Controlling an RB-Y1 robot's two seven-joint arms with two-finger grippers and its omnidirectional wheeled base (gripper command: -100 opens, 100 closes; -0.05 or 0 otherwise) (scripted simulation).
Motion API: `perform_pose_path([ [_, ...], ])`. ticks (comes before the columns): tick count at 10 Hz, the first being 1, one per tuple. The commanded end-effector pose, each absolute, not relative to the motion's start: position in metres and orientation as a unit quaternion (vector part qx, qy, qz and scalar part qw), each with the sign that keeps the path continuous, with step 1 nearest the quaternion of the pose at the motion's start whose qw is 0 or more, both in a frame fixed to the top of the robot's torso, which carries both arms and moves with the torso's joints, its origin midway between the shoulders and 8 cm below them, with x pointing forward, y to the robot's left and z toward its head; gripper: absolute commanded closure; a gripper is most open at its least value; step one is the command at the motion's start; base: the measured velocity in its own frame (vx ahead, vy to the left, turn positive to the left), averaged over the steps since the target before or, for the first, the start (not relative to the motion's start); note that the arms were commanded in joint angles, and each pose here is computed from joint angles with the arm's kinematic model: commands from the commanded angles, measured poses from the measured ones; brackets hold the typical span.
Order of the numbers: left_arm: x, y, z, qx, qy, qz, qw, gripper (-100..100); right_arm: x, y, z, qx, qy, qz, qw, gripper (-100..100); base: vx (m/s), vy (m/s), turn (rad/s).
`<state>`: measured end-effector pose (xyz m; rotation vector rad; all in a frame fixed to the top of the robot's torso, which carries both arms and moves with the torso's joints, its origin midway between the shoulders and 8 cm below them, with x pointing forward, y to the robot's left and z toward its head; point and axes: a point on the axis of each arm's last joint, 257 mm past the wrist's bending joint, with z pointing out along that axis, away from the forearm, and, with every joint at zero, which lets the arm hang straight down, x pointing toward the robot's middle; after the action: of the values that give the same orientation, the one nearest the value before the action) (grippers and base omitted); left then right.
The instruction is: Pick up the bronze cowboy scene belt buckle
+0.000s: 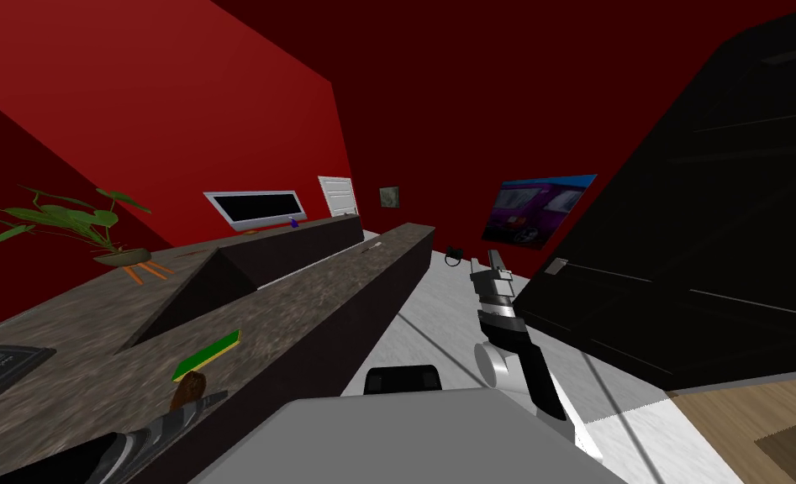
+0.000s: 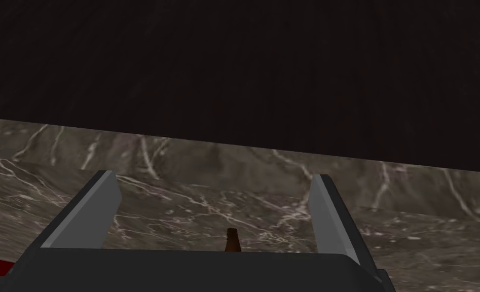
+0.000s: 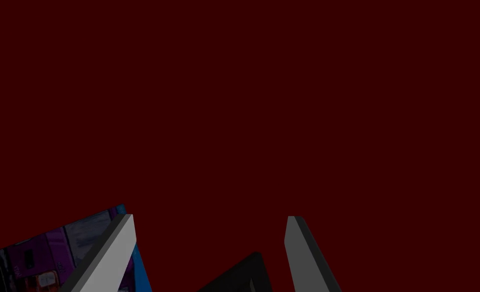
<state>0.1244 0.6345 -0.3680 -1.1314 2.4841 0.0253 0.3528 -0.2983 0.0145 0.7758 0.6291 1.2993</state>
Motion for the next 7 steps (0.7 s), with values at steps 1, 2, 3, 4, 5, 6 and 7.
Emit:
perform_pose_path([
  [1,0.118,0.651,-0.363,-0.407,0.889,0.016,0.211,-100,0.353,-0.298,0.014,0.346,0.28,0.579,0.683,0,-0.025,-0.092,-0.087],
  [2,0.112,0.66,-0.362,-0.408,0.888,0.026,0.211,-100,0.353,-0.298,0.014,0.346,0.281,0.579,0.683,0,-0.002,-0.042,-0.031],
  [3,0.131,0.676,-0.345,-0.409,0.882,0.027,0.235,-100,0.353,-0.298,0.014,0.346,0.281,0.579,0.683,0,-0.011,-0.081,-0.149],
  [4,0.105,0.693,-0.347,-0.403,0.887,0.051,0.219,-100,0.353,-0.298,0.015,0.346,0.281,0.579,0.683,0,-0.017,-0.088,-0.115],
  [5,0.108,0.701,-0.341,-0.408,0.882,0.051,0.23,-100,0.353,-0.298,0.014,0.346,0.281,0.579,0.683,0,-0.007,-0.036,0.018],
  [6,0.11,0.7,-0.341,-0.408,0.882,0.048,0.232,-100,0.353,-0.298,0.014,0.346,0.281,0.579,0.683,0,0.0,0.001,0.027],
  [7,0.128,0.723,-0.318,-0.402,0.876,0.059,0.259,-100,0.353,-0.298,0.014,0.346,0.281,0.579,0.683,0,-0.008,-0.057,-0.168],
])
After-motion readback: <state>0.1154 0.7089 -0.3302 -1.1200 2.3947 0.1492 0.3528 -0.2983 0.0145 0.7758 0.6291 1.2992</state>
